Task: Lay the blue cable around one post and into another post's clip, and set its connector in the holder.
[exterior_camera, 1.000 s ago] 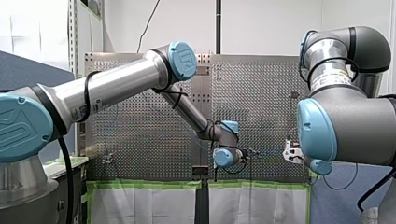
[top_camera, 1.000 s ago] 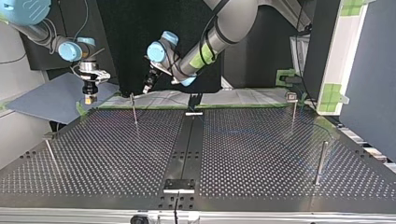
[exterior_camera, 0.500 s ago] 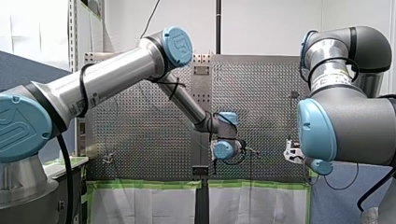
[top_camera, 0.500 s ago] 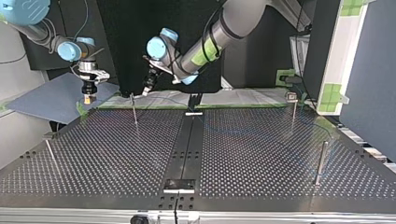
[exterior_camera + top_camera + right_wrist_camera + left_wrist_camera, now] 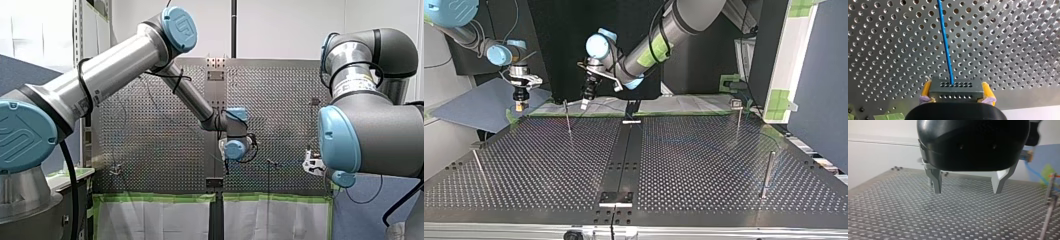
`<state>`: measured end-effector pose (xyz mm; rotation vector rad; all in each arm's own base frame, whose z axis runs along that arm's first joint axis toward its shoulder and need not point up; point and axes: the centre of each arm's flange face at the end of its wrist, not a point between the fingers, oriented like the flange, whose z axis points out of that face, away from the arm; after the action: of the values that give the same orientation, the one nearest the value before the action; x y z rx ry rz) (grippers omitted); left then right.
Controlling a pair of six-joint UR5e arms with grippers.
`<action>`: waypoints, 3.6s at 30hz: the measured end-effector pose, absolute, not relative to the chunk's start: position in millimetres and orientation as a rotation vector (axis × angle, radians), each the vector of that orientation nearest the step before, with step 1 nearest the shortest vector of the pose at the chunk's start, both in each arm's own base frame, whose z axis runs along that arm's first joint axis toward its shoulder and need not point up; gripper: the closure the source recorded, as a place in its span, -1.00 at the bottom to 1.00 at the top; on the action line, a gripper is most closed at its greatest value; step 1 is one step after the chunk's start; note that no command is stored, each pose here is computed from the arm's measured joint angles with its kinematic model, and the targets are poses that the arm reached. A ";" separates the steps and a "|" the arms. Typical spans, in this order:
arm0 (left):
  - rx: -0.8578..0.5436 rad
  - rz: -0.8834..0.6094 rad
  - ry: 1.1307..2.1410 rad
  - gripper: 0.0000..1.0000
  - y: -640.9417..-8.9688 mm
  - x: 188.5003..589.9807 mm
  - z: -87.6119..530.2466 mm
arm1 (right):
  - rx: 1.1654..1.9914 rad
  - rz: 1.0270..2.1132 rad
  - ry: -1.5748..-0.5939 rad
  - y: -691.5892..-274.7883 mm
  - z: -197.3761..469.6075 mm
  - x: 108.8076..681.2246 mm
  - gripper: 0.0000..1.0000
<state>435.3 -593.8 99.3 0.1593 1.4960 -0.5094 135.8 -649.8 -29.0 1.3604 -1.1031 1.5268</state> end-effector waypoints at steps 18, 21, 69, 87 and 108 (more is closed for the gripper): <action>0.076 -0.579 1.374 -1.00 -566.6 420.7 158.0 | 1.356 1.537 -1.113 -649.7 -29.0 136.5 0.58; 0.073 -0.562 1.370 -1.00 -559.4 417.5 164.9 | 1.357 1.538 -1.112 -649.7 -28.9 136.6 0.58; -0.032 -0.537 1.250 -1.00 -416.7 365.7 263.1 | 1.361 1.542 -1.109 -649.3 -28.9 138.3 0.58; 0.018 -0.500 1.326 -1.00 -381.8 345.7 211.4 | 1.372 1.550 -1.105 -647.2 -29.3 146.3 0.58; 0.061 -0.405 1.509 -1.00 -339.5 301.7 126.1 | 1.371 1.550 -1.105 -647.2 -29.2 146.8 0.58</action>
<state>301.7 -339.5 126.1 0.0611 1.5094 -0.4047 146.8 -647.2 -29.2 1.3713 -1.1054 1.5497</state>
